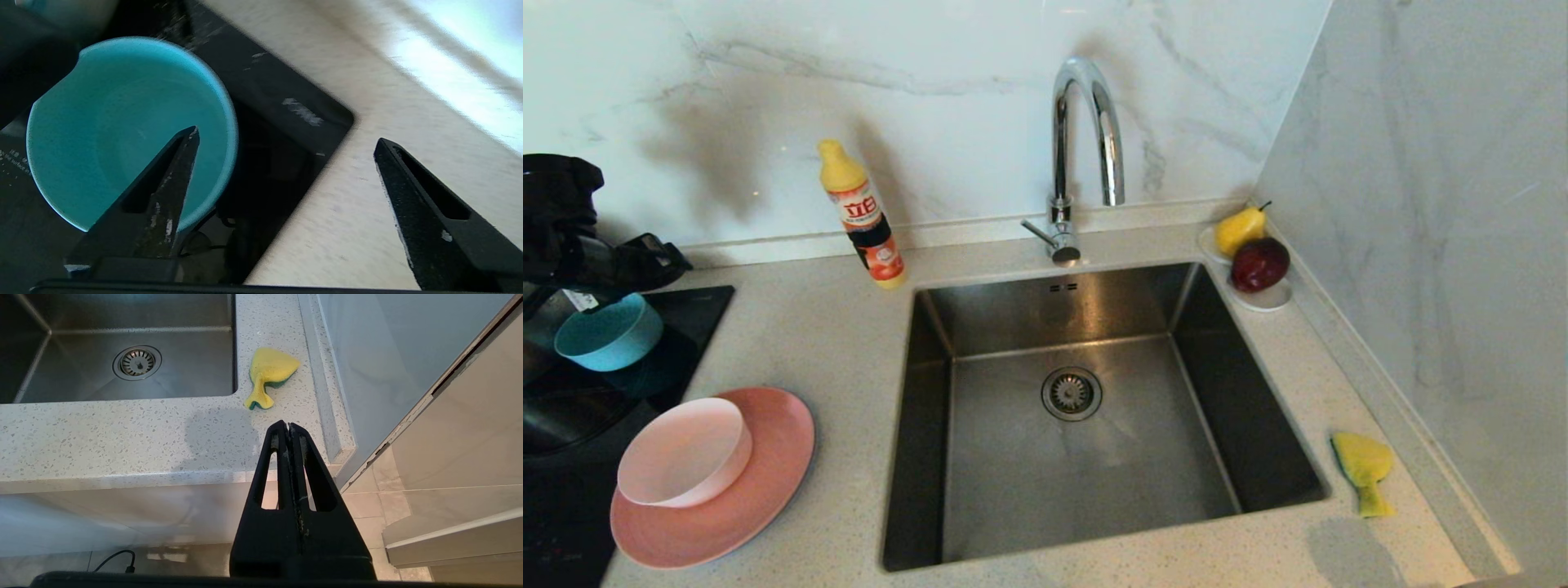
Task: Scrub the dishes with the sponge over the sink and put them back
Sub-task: Place the bowl on the bowl
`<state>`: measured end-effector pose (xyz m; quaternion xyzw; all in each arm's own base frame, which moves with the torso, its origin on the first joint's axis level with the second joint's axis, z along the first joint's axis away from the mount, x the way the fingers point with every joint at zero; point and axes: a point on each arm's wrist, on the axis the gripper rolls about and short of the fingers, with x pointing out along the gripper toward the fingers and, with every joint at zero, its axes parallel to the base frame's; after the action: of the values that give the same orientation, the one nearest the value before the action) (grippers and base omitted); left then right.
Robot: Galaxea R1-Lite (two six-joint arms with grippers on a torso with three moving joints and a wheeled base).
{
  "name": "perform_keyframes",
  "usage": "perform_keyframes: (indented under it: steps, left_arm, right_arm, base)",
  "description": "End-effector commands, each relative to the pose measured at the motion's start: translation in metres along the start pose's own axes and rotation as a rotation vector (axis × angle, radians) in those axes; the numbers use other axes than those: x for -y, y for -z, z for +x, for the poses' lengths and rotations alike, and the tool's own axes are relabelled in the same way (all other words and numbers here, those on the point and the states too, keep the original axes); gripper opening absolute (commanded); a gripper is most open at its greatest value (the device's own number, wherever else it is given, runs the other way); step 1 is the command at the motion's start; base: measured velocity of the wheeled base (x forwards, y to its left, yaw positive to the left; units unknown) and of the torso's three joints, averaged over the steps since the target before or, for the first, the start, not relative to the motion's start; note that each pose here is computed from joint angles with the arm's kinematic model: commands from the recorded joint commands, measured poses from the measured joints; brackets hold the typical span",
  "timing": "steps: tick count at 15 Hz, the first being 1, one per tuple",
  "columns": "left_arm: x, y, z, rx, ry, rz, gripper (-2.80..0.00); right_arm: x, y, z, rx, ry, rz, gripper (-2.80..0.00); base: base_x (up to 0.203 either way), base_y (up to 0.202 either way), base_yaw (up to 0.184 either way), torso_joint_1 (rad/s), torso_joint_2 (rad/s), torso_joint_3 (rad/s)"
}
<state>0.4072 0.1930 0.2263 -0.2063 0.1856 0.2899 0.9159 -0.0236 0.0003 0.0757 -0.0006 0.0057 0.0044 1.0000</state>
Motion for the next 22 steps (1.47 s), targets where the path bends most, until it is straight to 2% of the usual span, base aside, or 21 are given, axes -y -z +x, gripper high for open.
perform_keyframes:
  steps: [1, 3, 7, 16, 17, 22]
  left_arm:
    - [-0.008, 0.005, 0.012, -0.014, -0.02, -0.01, 0.0]
    - [-0.014, 0.006, 0.019, -0.007, -0.026, -0.016, 0.0]
    - [-0.014, 0.008, 0.023, -0.007, -0.008, -0.016, 0.0]
    - [-0.018, 0.022, 0.033, -0.079, -0.034, -0.011, 0.0]
    - [-0.018, 0.022, 0.031, -0.083, -0.036, -0.01, -2.8]
    - [-0.02, 0.025, 0.026, -0.14, -0.055, 0.013, -2.8]
  right_arm:
    - [0.0, 0.0, 0.0, -0.001, 0.0, 0.0, -2.8]
    - [0.0, 0.0, 0.0, -0.001, 0.0, 0.0, -2.8]
    - [0.0, 0.0, 0.0, -0.001, 0.0, 0.0, -2.8]
    - [0.0, 0.0, 0.0, -0.001, 0.0, 0.0, -2.8]
    - [0.0, 0.0, 0.0, -0.001, 0.0, 0.0, -2.8]
    - [0.0, 0.0, 0.0, -0.001, 0.0, 0.0, -2.8]
  base:
    - [0.0, 0.0, 0.0, 0.0, 0.0, 0.0]
    - [0.0, 0.0, 0.0, 0.0, 0.0, 0.0]
    - [0.0, 0.0, 0.0, 0.0, 0.0, 0.0]
    - [0.0, 0.0, 0.0, 0.0, 0.0, 0.0]
    - [0.0, 0.0, 0.0, 0.0, 0.0, 0.0]
    - [0.0, 0.0, 0.0, 0.0, 0.0, 0.0]
